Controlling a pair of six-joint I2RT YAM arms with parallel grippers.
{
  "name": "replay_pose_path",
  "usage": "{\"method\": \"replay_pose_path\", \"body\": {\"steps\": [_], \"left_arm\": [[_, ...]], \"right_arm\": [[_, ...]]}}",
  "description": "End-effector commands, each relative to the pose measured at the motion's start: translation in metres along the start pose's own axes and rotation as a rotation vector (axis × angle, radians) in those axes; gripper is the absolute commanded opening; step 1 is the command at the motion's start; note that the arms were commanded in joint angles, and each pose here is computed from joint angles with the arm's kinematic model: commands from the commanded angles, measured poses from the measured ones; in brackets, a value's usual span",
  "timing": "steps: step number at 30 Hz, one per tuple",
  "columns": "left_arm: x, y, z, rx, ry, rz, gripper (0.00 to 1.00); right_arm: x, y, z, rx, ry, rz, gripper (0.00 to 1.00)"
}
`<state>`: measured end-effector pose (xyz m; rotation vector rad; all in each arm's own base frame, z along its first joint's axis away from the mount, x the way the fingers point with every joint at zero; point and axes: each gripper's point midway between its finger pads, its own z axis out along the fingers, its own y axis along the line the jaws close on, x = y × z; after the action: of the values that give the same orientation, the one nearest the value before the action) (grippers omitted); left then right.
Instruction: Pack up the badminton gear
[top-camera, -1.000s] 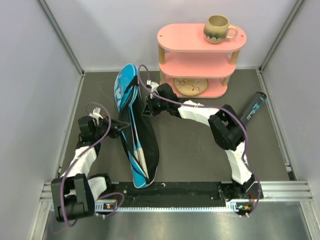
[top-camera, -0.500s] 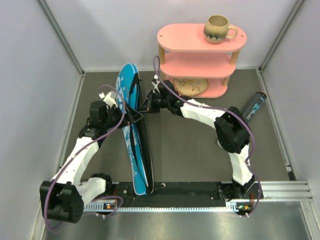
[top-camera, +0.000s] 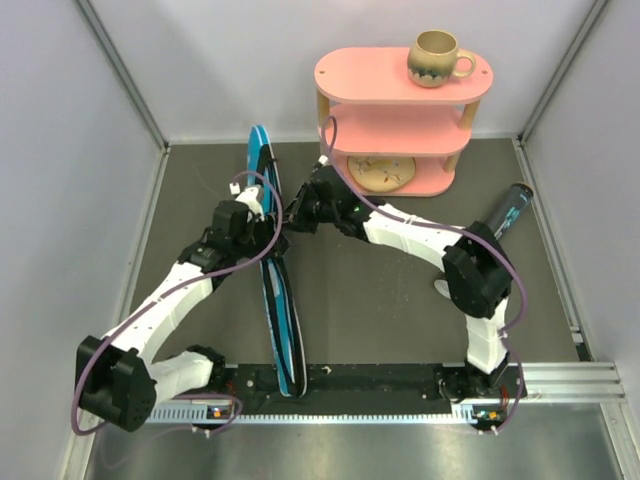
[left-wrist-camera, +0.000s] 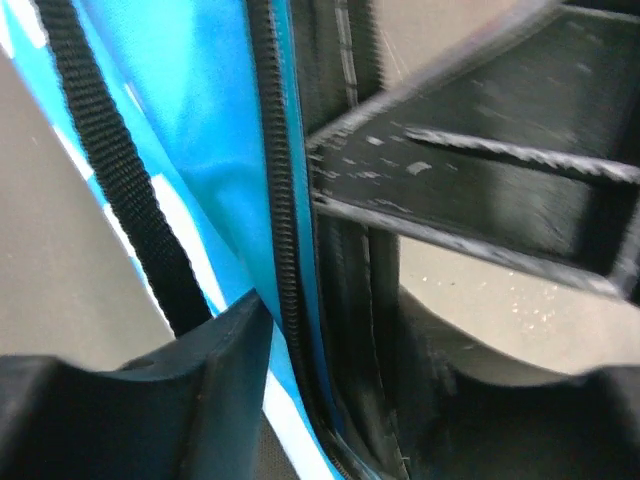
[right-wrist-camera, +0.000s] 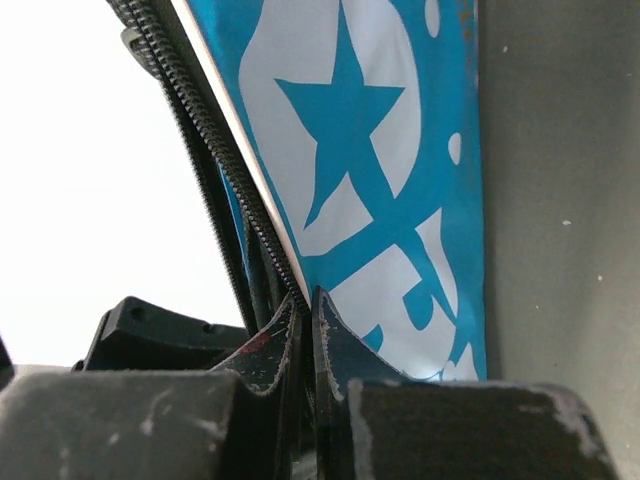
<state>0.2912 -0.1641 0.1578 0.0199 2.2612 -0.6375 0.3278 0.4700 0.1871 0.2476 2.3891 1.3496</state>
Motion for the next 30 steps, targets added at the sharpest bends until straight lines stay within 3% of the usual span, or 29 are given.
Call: {"method": "replay_pose_path", "body": {"steps": [1, 3, 4, 6, 7, 10, 13, 18, 21, 24, 30], "left_arm": [[-0.026, 0.008, 0.004, -0.081, -0.061, 0.074, 0.34], [-0.034, -0.001, 0.003, -0.045, -0.069, 0.114, 0.15], [-0.038, -0.002, 0.002, -0.036, -0.073, 0.167, 0.02], [-0.046, -0.007, -0.002, -0.003, -0.088, 0.284, 0.0], [-0.048, -0.008, -0.004, -0.001, -0.089, 0.314, 0.0], [-0.051, -0.02, -0.011, 0.066, -0.088, 0.392, 0.0], [-0.044, -0.04, -0.015, 0.187, -0.065, 0.409, 0.0], [-0.026, -0.06, -0.014, 0.299, 0.006, 0.346, 0.0], [-0.012, -0.072, -0.011, 0.345, 0.04, 0.351, 0.0], [-0.002, -0.084, -0.016, 0.363, 0.045, 0.391, 0.0], [0.01, -0.091, -0.021, 0.356, 0.043, 0.378, 0.0]], "right_arm": [[-0.006, 0.072, -0.056, -0.162, -0.1, -0.018, 0.0], [-0.006, 0.058, -0.062, -0.142, -0.115, -0.053, 0.01], [-0.01, 0.049, -0.065, -0.131, -0.122, -0.103, 0.1], [-0.01, 0.046, -0.083, -0.174, -0.096, -0.184, 0.21], [-0.013, 0.041, -0.091, -0.178, -0.099, -0.273, 0.35], [-0.024, 0.02, -0.119, -0.2, -0.08, -0.459, 0.59], [-0.052, -0.004, -0.145, -0.147, -0.104, -0.547, 0.68], [-0.103, -0.002, -0.169, -0.199, -0.134, -0.567, 0.66], [-0.118, -0.006, -0.157, -0.187, -0.097, -0.538, 0.6], [-0.123, -0.011, -0.152, -0.173, -0.089, -0.468, 0.57], [-0.116, -0.016, -0.15, -0.205, -0.085, -0.458, 0.61]]}}
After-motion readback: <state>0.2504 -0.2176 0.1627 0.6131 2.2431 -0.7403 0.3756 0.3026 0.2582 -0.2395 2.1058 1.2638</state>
